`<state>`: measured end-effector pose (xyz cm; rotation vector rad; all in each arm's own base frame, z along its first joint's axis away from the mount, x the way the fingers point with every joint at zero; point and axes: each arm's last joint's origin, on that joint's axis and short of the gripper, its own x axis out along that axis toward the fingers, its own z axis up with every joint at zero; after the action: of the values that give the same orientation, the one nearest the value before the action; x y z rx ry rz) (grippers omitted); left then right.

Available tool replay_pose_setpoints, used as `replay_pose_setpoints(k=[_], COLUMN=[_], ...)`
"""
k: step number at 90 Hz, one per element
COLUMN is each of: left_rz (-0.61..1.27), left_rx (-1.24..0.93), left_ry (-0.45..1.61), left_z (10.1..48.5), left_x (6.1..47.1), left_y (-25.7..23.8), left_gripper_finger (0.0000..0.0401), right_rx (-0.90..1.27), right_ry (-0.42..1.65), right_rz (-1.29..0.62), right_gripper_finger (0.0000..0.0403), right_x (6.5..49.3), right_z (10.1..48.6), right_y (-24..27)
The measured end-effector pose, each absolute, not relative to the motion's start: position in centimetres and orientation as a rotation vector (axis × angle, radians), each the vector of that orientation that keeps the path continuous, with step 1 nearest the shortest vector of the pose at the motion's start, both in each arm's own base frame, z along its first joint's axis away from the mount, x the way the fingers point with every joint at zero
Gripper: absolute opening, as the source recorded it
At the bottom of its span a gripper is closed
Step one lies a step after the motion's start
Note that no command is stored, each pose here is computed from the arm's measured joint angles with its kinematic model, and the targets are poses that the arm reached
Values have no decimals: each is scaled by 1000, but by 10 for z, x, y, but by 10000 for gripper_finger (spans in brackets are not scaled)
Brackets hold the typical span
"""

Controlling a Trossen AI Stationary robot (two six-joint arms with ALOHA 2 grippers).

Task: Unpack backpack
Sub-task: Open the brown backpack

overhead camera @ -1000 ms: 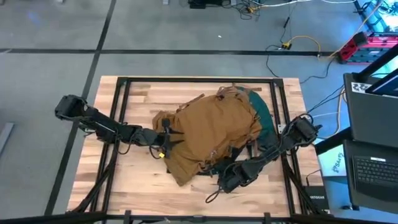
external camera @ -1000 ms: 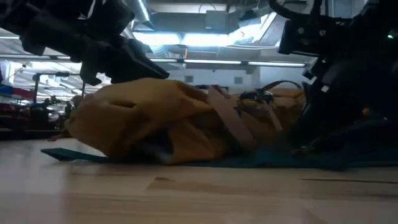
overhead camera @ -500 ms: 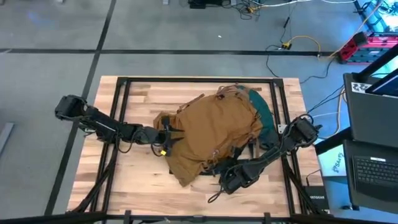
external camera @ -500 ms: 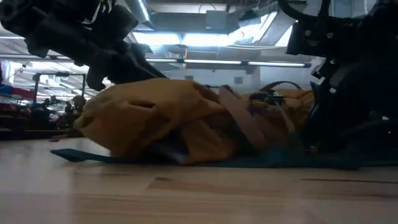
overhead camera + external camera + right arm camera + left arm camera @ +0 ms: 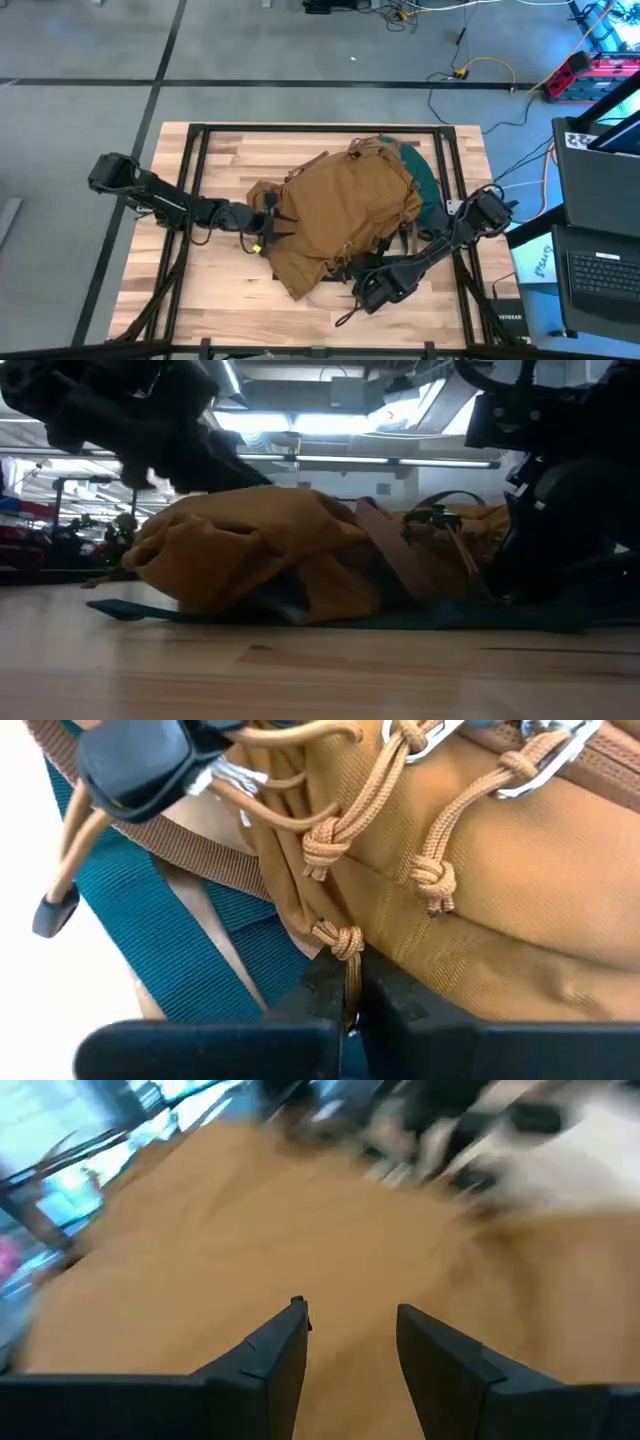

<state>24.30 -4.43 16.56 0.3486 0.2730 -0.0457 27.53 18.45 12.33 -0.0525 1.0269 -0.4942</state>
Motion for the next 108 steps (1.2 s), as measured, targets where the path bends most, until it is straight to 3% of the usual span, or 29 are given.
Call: replay_pose_setpoints(k=[11, 48, 94, 108], left_rz=[-158, -252, -349, -348], left_rx=[325, 294, 308, 301], left_ry=[211, 228, 140, 150], left_z=[170, 158, 163, 162], left_x=[244, 248, 248, 248], left_y=[-50, -55, -66, -65], left_gripper_finger=[139, 139, 139, 139], right_rx=[-59, -97, -180, -235], right_ry=[1017, 933, 678, 623], right_rz=[-501, -504, -303, -278], right_gripper_finger=[0, 0, 1, 22], right_x=[276, 282, 353, 362], right_z=[123, 125, 146, 153], right_y=[184, 183, 146, 141])
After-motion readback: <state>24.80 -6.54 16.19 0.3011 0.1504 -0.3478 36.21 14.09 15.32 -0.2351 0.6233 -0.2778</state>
